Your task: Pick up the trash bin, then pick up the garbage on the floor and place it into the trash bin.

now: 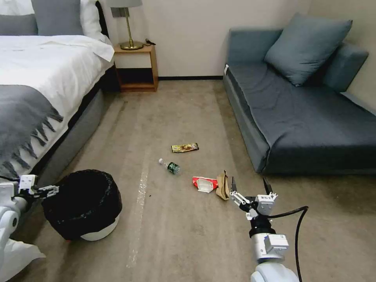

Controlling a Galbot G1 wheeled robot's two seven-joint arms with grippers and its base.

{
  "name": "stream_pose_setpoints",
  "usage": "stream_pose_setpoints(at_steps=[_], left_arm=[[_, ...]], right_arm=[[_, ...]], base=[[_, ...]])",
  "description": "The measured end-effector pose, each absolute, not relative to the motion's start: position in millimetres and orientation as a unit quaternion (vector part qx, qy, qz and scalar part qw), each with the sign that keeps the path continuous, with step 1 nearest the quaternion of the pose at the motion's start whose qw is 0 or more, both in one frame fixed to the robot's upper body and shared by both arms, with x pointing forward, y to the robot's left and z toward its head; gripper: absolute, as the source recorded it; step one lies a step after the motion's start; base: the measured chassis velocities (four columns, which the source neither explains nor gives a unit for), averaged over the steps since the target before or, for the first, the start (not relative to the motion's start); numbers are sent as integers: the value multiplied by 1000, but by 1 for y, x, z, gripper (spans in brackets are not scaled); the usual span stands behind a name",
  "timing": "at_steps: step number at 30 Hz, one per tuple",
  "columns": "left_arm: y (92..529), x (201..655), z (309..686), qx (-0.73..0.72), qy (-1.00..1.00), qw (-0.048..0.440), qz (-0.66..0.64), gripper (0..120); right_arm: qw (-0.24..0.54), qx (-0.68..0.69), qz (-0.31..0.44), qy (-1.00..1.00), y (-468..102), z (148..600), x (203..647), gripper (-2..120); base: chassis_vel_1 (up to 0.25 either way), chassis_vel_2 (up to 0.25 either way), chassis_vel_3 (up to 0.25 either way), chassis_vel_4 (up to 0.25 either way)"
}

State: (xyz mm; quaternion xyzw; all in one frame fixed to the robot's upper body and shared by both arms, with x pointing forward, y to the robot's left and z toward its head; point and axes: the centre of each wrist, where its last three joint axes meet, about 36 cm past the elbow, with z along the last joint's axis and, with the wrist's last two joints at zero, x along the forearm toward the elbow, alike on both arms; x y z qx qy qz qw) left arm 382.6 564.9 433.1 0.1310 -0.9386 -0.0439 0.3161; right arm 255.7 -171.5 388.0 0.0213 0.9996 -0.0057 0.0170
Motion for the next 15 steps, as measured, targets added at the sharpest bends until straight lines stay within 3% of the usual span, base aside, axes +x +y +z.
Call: stream_pose_setpoints(at_steps=[5,15], left_arm=[[572,383,424,122,-932,341,-3,91],[571,387,414,104,-929,355,18,68]], right_arm=[[20,25,-4,999,-170,391,256,100],[20,28,-4,999,-170,393,253,100]], base=[[0,0,0,0],[0,0,0,0]])
